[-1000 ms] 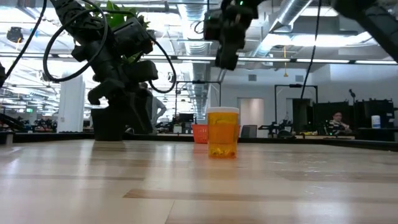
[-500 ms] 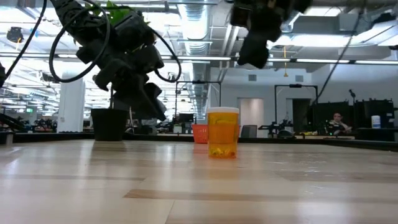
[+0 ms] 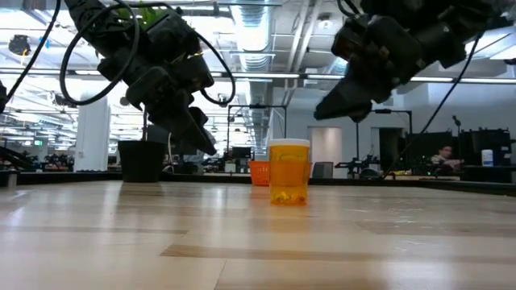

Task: Pick and place pill bottles into a basket
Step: Put the orange medicine bottle into the orange bin

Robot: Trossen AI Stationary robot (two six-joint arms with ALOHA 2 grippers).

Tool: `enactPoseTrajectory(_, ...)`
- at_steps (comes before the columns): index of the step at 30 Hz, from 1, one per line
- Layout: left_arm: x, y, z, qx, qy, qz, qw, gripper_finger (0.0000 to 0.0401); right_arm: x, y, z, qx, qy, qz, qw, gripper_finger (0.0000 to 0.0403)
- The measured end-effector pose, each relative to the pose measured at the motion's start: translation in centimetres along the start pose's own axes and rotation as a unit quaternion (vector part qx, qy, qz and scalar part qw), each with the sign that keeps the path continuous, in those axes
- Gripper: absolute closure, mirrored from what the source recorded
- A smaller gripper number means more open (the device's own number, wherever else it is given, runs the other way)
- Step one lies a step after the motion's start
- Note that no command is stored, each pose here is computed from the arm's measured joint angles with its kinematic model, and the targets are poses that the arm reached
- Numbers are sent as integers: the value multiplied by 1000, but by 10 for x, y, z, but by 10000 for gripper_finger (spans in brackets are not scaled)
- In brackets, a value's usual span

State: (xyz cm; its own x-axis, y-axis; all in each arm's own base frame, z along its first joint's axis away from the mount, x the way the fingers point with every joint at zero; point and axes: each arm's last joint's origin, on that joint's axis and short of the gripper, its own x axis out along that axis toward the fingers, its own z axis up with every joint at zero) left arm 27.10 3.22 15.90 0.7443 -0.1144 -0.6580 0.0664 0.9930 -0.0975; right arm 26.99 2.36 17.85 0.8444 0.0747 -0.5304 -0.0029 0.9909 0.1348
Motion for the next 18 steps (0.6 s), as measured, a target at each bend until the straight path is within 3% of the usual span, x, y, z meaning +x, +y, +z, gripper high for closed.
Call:
enactPoseTrajectory(7, 2, -7, 0, -32, 2, -4, 999, 168, 22, 9, -23, -8, 18, 15, 1000, 282)
enactPoseTrajectory(18, 4, -20, -2, -54, 16, 29, 998, 168, 46, 20, -49, -4, 21, 38, 999, 180)
